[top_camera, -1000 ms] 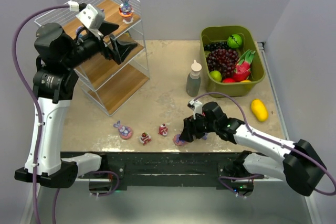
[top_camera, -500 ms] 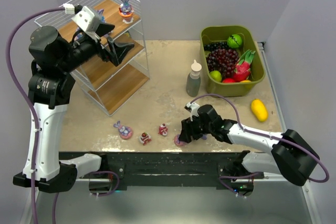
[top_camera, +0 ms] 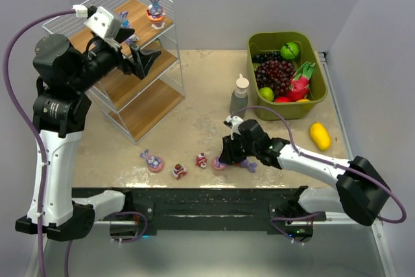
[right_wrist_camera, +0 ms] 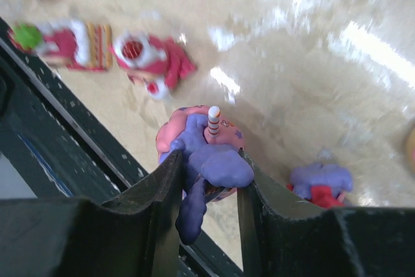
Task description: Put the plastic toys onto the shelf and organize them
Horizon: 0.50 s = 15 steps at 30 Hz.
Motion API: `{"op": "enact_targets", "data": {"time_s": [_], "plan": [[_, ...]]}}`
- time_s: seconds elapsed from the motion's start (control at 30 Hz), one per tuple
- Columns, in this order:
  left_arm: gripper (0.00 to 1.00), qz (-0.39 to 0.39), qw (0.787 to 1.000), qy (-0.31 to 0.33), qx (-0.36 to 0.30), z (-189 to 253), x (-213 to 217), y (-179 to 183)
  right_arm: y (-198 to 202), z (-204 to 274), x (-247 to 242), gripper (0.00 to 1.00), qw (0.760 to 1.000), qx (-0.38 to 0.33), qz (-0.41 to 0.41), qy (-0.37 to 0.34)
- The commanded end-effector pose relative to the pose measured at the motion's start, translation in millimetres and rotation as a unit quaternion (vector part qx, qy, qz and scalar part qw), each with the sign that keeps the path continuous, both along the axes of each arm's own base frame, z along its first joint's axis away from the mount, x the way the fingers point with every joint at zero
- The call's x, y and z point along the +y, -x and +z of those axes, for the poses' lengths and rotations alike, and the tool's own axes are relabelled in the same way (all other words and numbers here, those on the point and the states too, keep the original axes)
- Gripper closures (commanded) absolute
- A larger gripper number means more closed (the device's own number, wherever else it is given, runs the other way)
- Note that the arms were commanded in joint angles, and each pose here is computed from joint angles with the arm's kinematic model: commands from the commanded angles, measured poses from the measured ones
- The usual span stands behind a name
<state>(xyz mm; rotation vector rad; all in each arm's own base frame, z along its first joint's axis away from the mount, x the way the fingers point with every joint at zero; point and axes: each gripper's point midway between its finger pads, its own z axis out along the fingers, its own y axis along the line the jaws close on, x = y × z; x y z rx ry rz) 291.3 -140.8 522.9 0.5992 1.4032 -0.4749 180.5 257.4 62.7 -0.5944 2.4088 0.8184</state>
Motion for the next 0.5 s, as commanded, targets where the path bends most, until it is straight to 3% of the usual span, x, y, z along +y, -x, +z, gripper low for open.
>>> {"op": "enact_targets", "data": {"time_s": [0.0, 0.17, 0.3, 0.37, 0.4, 0.47], "plan": [[0.02, 0.062, 0.997, 0.024, -0.037, 27.3, 20.1, 4.6, -51.0, 67.5, 20.0, 1.00, 0.996, -0.063, -0.055, -0.004], [0.03, 0.128, 0.990, 0.052, -0.036, 34.5, 41.7, 0.9, -87.0, 109.1, 33.1, 1.00, 0.991, -0.068, -0.112, 0.009], [0.03, 0.181, 0.980, 0.067, -0.039, 38.6, 59.9, -2.9, -125.1, 167.4, 63.9, 1.00, 0.985, -0.093, -0.145, -0.031], [0.03, 0.188, 0.978, 0.073, -0.049, 44.5, 63.5, 0.1, -139.8, 173.4, 76.7, 1.00, 0.982, -0.089, -0.160, -0.036], [0.03, 0.191, 0.977, 0.076, -0.054, 47.3, 64.8, 1.3, -149.8, 201.3, 85.8, 1.00, 0.979, -0.105, -0.164, -0.062], [0.03, 0.191, 0.976, 0.083, -0.068, 55.3, 66.0, 6.4, -163.8, 205.2, 98.9, 1.00, 0.977, -0.102, -0.175, -0.069]]}}
